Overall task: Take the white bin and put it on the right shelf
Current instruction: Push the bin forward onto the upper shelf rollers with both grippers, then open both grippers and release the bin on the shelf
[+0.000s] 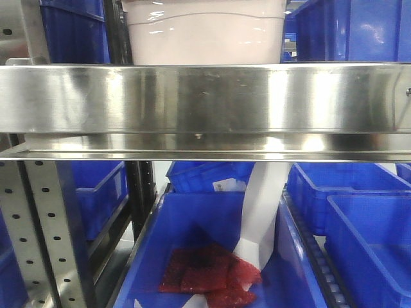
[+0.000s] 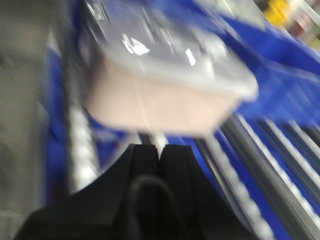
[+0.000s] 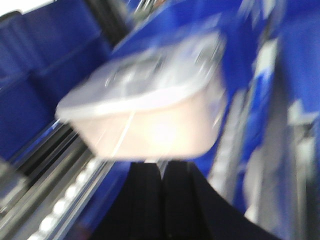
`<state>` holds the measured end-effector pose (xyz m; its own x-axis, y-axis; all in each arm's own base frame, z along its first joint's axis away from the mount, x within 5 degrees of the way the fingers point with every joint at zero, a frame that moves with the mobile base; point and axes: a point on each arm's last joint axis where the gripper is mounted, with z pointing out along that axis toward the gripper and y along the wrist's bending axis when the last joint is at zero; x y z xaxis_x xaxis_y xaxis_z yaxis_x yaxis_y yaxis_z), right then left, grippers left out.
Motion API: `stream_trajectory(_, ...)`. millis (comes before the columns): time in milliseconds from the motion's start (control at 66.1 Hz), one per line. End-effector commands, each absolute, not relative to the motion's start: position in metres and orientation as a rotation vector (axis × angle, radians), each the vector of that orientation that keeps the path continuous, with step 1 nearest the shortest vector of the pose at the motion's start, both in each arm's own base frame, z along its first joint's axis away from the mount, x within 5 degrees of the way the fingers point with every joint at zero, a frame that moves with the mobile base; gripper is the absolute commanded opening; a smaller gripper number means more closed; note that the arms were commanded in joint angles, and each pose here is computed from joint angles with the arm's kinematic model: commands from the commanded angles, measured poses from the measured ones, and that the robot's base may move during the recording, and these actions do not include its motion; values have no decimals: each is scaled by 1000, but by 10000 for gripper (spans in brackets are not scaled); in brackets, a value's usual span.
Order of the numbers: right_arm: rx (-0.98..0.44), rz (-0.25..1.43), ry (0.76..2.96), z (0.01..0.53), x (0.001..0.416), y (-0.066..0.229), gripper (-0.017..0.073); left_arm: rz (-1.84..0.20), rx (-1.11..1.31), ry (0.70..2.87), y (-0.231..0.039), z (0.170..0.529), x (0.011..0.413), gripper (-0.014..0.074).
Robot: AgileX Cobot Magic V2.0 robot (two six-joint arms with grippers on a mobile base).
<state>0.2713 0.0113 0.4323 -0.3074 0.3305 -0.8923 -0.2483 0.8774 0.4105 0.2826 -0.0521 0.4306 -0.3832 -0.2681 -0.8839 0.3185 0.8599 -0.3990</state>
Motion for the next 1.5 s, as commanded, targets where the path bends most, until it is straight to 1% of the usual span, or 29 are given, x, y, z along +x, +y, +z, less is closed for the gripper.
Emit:
stream_trajectory(0,75,513,1678,455,251,9,57,-540,-47,1669,-41,457,253,-118)
stream_trajectory(91,63,455,1710,435,240,8,57,-487,-104,1648,-33,435,232,-118)
stream_trajectory(182,30,324,1720,408,222,4,55,-438,-162,1629,-25,408,206,-118)
stream_trajectory(257,12,178,1690,390,202,-2,56,-398,-194,1614,-19,387,184,-118)
stream_trajectory(348,26,70,1661,368,175,-6,56,-365,-201,1604,-15,361,156,-118)
stream_trajectory(484,49,41,1624,341,135,-5,56,-293,-128,1584,-11,327,115,-118)
stream_trajectory(636,43,37,1567,316,99,-1,56,-258,-84,1509,-9,300,79,-118)
stream_trajectory(757,34,33,1498,308,78,1,56,-267,-72,1450,-8,289,61,-118)
stream_trajectory(893,24,32,1433,308,64,3,56,-271,-65,1383,-8,288,48,-118)
stream_trajectory(1484,22,32,1429,308,63,3,56,-274,-65,1379,-8,288,47,-118)
